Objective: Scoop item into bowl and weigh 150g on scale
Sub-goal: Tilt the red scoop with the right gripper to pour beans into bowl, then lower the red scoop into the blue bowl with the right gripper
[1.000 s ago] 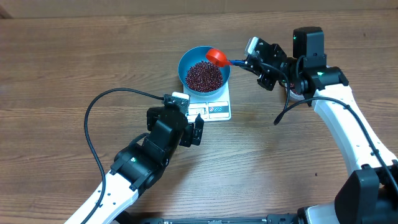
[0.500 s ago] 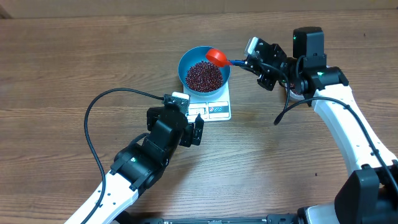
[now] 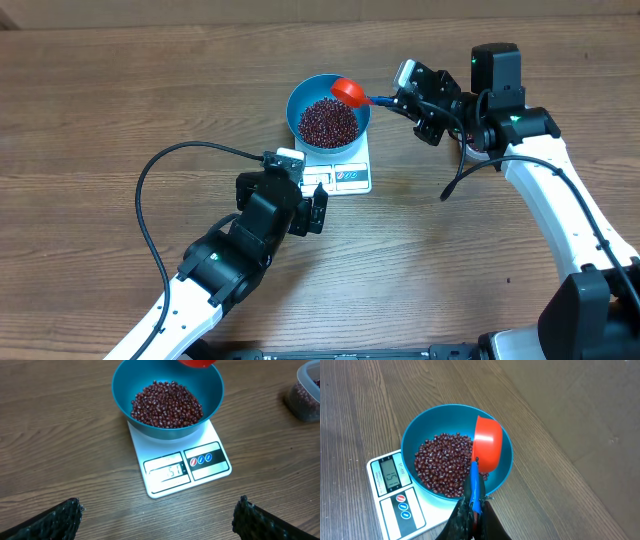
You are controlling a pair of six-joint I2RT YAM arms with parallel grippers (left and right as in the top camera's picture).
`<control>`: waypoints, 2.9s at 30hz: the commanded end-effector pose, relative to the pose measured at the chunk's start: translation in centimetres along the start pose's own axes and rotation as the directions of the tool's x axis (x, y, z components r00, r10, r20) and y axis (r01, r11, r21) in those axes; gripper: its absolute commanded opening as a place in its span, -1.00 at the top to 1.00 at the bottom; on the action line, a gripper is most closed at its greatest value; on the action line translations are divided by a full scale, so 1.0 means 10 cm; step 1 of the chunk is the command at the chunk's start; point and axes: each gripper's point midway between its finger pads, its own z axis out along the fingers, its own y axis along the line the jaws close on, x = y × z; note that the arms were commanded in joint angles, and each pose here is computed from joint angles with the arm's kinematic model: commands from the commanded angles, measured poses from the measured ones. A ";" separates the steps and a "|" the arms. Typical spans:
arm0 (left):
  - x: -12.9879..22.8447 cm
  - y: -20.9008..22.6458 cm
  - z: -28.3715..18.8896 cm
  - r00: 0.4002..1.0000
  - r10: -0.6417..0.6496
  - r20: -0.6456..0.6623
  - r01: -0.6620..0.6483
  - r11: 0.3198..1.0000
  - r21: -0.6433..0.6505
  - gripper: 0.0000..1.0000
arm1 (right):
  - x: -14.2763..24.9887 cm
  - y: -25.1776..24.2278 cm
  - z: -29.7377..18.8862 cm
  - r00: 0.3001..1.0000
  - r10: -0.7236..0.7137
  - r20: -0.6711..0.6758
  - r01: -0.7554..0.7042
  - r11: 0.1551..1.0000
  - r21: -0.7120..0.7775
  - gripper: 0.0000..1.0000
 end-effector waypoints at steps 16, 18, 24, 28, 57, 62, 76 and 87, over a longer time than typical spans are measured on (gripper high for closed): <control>-0.11 0.01 -0.03 0.999 -0.026 0.026 0.027 1.000 -0.007 -0.99 | 0.02 0.02 0.03 1.000 0.005 -0.004 -0.005 1.000 -0.009 0.93; -0.11 0.01 -0.03 0.999 -0.026 0.026 0.027 1.000 -0.007 -0.99 | 0.04 0.03 0.03 1.000 0.011 -0.009 -0.011 1.000 -0.015 0.93; -0.11 0.01 -0.03 0.999 -0.026 0.026 0.027 1.000 -0.007 -0.99 | 0.09 0.10 0.03 0.999 0.035 -0.030 -0.036 0.999 -0.038 0.93; -0.11 0.01 -0.03 0.999 -0.026 0.026 0.027 1.000 -0.007 -0.99 | 0.11 0.14 0.05 0.998 0.047 -0.033 -0.048 0.997 -0.057 0.93; -0.11 0.01 -0.03 0.999 -0.026 0.026 0.027 1.000 -0.007 -0.99 | 0.34 0.30 0.60 0.996 0.031 -0.083 -0.041 0.992 -0.120 0.93; -0.11 0.01 -0.03 0.999 -0.026 0.026 0.027 1.000 -0.007 -0.99 | 0.35 0.28 0.62 0.995 0.058 -0.084 -0.068 0.991 -0.116 0.93; -0.11 0.01 -0.03 0.999 -0.026 0.026 0.027 1.000 -0.007 -0.99 | 0.17 0.20 0.52 0.983 0.173 -0.063 -0.178 0.981 -0.078 0.93; -0.11 0.01 -0.03 0.999 -0.026 0.026 0.027 1.000 -0.007 -0.99 | 0.03 0.08 0.35 0.964 0.265 -0.032 -0.266 0.963 -0.033 0.93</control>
